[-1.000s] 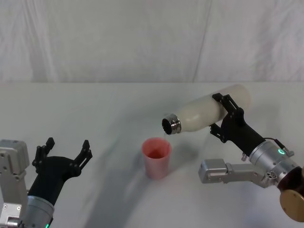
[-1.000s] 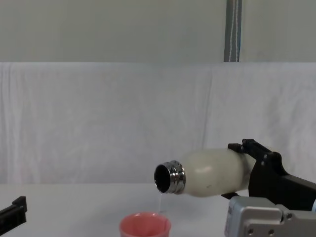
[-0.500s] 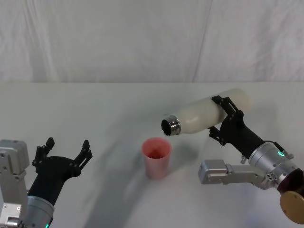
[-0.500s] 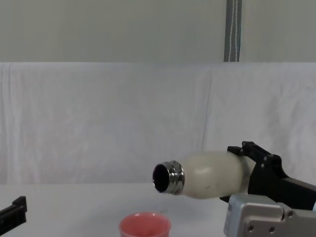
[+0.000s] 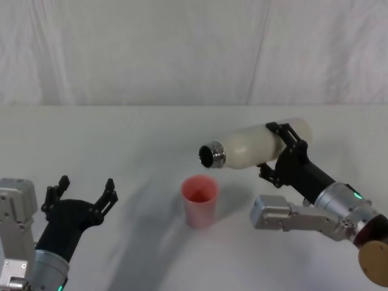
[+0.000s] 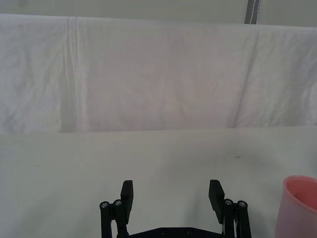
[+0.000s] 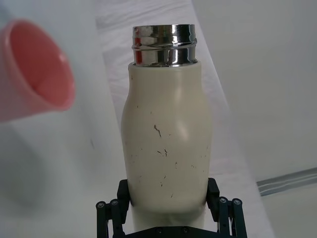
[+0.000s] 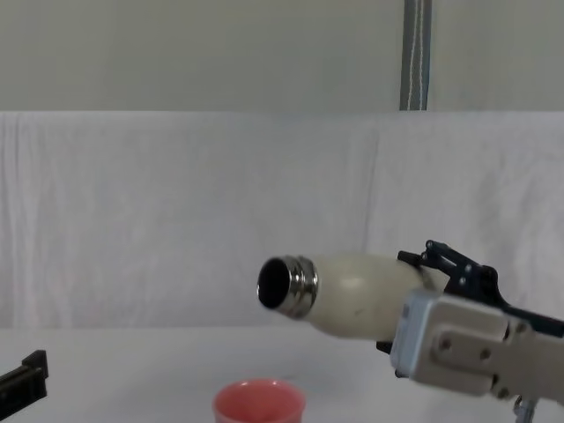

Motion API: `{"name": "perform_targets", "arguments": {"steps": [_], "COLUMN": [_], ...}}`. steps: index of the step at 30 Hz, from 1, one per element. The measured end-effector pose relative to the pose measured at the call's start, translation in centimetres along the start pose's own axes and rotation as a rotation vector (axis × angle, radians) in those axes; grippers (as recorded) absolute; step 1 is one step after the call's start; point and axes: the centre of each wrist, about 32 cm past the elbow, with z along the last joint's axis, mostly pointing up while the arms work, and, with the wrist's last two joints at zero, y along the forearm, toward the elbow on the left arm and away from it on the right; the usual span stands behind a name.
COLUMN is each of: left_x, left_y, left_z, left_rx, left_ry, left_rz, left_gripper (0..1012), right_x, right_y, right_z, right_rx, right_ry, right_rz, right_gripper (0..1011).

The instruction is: Grasp the thermos with one hand and pour water into the cup lid.

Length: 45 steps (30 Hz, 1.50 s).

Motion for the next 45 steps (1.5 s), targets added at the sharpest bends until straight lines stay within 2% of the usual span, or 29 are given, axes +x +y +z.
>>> {"name": "perform_targets", "arguments": {"steps": [3,7,8,16,18,26,27,29,33,45], "left_x": [0.0,0.0,0.0,0.0,0.0,0.0,0.0,0.0,0.0,0.0], "left_y": [0.0,0.0,0.0,0.0,0.0,0.0,0.0,0.0,0.0,0.0], "left_z": [0.0,0.0,0.0,0.0,0.0,0.0,0.0,0.0,0.0,0.0], "left_rx": [0.0,0.0,0.0,0.0,0.0,0.0,0.0,0.0,0.0,0.0], "left_ry": [0.0,0.0,0.0,0.0,0.0,0.0,0.0,0.0,0.0,0.0], "left_rz": [0.0,0.0,0.0,0.0,0.0,0.0,0.0,0.0,0.0,0.0], "left_gripper": [1001,1001,1001,1001,1001,1001,1001,1001,1001,1001], "right_x": [0.71,1.27,1.27,2.12,2.17,2.33,2.33,2.27,2.24,2.6], "right_y": [-0.2,-0.4,-0.4,-1.2,-1.2,-2.2,-2.2,-2.4,-2.7,-3.5], "right_z": [0.7,1.2,1.2,1.8,1.8,1.6,1.6,1.5,1.6,1.6], "right_rx": [-0.002,-0.003,-0.003,-0.014,-0.016,-0.017,-0.017,-0.019,-0.019,-0.032], "right_ry": [0.073,0.133,0.133,0.279,0.29,0.404,0.404,0.447,0.486,0.685], "right_rz": [0.009,0.01,0.01,0.005,0.003,-0.029,-0.029,-0.038,-0.045,-0.082], "right_gripper": [953,953,953,953,953,953,953,953,953,955]}}
